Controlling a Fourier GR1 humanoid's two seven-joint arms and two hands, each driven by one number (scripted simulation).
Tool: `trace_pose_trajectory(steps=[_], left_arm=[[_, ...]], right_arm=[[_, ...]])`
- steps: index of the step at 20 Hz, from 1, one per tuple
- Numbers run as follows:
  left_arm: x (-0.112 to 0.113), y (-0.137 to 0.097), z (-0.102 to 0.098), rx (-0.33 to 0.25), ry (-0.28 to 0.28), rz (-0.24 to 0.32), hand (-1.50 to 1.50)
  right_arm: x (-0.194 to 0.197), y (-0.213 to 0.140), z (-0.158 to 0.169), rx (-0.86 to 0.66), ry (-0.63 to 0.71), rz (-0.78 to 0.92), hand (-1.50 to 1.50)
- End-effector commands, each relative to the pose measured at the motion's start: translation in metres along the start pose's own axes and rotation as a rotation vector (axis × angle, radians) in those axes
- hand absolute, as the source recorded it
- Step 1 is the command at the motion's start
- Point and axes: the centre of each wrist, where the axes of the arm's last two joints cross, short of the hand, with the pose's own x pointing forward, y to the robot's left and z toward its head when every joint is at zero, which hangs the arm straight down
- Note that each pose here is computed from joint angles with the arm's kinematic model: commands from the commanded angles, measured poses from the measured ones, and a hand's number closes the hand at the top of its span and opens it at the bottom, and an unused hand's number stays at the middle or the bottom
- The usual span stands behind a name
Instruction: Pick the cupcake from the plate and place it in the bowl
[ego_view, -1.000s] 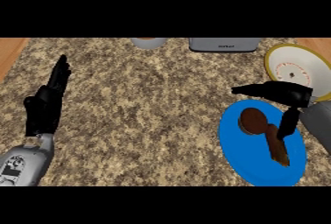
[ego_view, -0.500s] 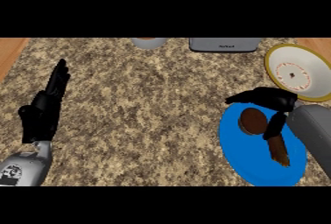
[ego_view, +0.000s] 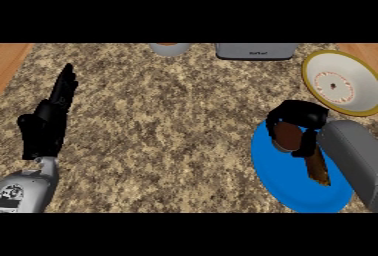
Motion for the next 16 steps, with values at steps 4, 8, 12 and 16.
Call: trace_pose_trajectory(steps=[4,8,12,16], left_arm=[[-0.001,-0.004,-0.001,0.008,-0.013,0.001,0.00],[-0.016,0.018,-0.012,0.019,-0.002,-0.012,0.00],[-0.010,0.003,0.001,-0.008,0.010,-0.014,0.00],[-0.010,0.003,-0.003,0.006,0.019,-0.013,0.00]], right_arm=[[0.002,-0.004,0.000,-0.010,-0.094,-0.018,1.50],[0.007,0.000,-0.002,-0.129,-0.002,-0.046,1.50],[0.037,0.012,-0.078,-0.313,0.375,-0.244,1.50],[0.090,0.004,-0.135,-0.525,0.499,-0.395,1.50]])
